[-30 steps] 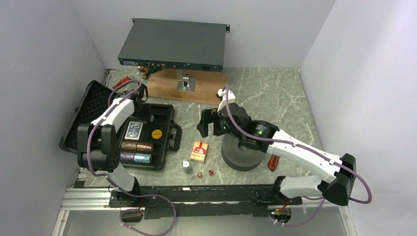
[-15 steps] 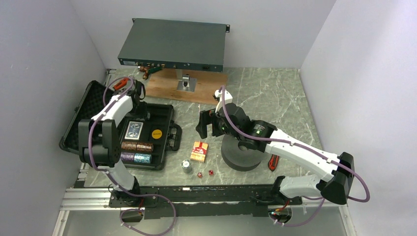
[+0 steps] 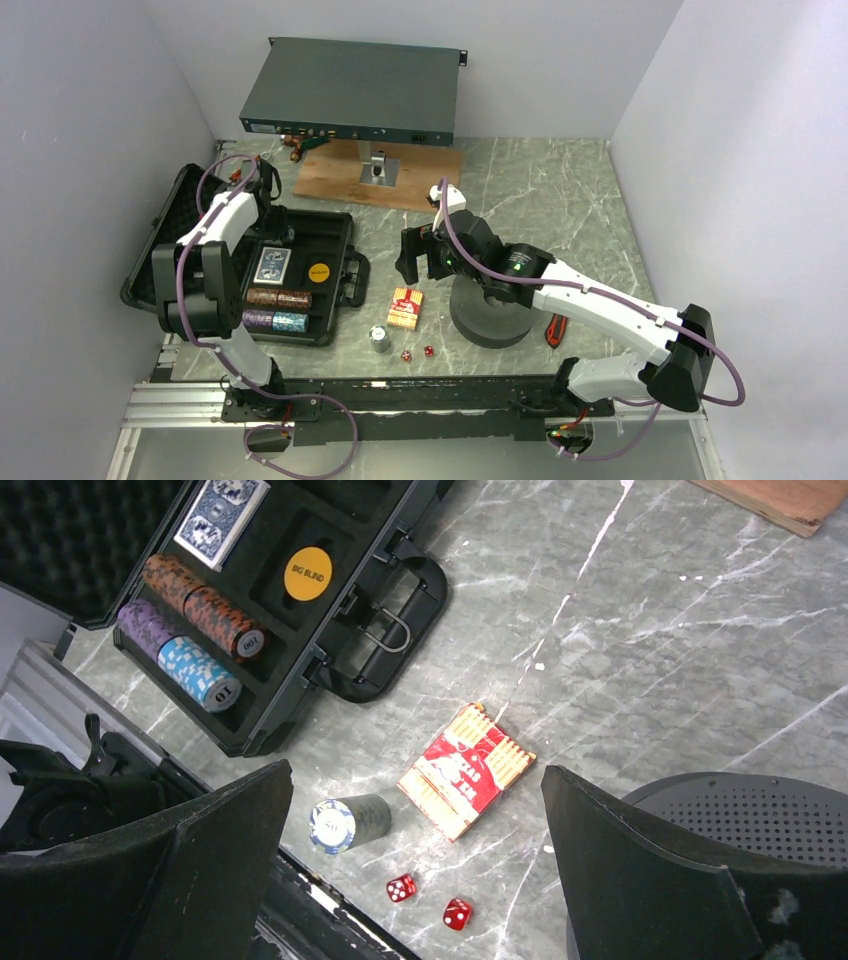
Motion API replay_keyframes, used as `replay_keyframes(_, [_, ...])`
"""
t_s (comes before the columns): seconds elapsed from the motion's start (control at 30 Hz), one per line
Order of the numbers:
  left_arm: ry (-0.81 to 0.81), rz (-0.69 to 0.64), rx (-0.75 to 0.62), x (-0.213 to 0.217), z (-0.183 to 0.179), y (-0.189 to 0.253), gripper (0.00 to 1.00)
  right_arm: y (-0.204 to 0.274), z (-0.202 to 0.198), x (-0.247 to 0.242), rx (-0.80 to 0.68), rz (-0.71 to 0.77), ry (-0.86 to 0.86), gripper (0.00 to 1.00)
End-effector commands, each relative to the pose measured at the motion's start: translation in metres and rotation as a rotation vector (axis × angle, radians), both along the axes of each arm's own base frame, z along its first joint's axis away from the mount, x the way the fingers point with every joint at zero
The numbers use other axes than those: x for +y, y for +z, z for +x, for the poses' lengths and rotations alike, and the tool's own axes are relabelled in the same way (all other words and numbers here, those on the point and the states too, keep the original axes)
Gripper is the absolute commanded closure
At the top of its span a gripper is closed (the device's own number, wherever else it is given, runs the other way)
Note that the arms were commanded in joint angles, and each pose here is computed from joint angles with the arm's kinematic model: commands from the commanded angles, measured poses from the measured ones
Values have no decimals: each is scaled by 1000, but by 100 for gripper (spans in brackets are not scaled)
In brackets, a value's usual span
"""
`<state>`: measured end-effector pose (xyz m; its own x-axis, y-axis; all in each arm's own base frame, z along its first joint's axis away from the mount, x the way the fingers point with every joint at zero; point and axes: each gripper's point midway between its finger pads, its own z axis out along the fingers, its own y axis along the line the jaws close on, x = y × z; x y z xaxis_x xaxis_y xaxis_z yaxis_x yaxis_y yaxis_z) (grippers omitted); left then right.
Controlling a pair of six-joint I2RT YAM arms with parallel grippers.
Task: Pack up texas hold em set
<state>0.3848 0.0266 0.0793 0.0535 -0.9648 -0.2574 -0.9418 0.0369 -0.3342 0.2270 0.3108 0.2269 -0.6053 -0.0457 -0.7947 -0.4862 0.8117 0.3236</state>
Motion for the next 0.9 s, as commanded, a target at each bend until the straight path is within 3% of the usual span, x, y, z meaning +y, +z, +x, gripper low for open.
replay_keyframes(0.0, [-14, 86, -16, 21, 6, 19, 51, 18, 5, 8, -40, 45, 11, 1])
replay_keyframes(0.27, [-52, 124, -32, 25, 4, 35, 20, 16, 3, 8, -30, 48, 13, 1])
replay_keyframes(0.47, [-89, 162, -64, 28, 5, 52, 15, 14, 1, 8, -21, 56, 15, 1])
replay_keyframes(0.6, [-110, 217, -87, 34, 0, 69, 6, 14, 0, 6, -18, 54, 13, 1])
replay_keyframes(0.87, [-221, 301, -176, 34, -17, 101, 2, 9, 0, -1, -20, 41, -4, 1])
